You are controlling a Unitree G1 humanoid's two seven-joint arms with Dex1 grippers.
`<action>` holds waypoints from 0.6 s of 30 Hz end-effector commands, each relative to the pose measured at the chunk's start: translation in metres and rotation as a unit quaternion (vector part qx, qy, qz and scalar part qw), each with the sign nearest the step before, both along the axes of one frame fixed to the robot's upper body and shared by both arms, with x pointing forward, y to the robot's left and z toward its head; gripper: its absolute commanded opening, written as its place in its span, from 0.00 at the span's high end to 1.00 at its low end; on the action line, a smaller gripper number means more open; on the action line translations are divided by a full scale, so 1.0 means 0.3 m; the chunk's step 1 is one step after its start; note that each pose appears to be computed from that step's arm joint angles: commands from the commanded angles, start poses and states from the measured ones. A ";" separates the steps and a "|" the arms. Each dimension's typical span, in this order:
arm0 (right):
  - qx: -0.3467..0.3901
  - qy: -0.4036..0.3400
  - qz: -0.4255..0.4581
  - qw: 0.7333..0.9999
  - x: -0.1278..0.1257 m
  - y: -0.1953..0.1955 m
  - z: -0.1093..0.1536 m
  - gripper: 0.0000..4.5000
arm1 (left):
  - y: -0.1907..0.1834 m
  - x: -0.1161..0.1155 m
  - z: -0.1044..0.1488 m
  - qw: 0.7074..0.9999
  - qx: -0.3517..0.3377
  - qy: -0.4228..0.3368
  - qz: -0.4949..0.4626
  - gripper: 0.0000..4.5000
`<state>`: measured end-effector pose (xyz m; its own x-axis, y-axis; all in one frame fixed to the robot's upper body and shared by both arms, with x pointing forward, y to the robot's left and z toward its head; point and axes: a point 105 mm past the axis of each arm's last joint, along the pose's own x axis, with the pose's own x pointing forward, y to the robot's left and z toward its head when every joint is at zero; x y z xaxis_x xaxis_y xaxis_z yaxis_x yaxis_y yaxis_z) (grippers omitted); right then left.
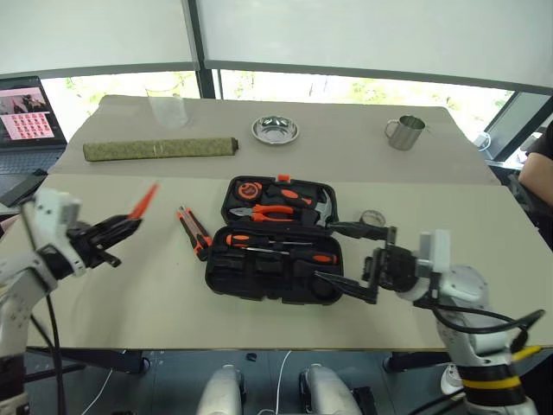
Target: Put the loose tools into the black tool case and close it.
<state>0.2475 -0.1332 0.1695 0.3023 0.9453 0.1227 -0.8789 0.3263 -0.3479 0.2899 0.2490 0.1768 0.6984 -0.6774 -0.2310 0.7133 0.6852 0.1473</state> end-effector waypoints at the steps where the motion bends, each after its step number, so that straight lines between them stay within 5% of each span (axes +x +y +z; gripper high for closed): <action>1: -0.038 0.020 -0.025 0.999 -0.012 -0.072 -0.006 0.00 | -0.181 -0.033 -0.026 0.975 0.088 -0.002 -0.205 0.89; 9: -0.072 0.110 -0.054 0.990 -0.055 -0.104 -0.060 0.00 | -0.286 0.081 -0.166 0.924 0.252 -0.008 -0.288 0.89; 18: -0.060 0.116 -0.064 0.989 -0.082 -0.082 -0.076 0.00 | -0.361 0.122 -0.209 0.904 0.283 -0.022 -0.319 0.89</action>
<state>0.2258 -0.1603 0.1365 0.4318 0.8967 -0.0975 -0.8976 0.4165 -0.1445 0.3236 0.1407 0.1196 0.2152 -0.7554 -0.6189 0.9253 -0.0449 0.3765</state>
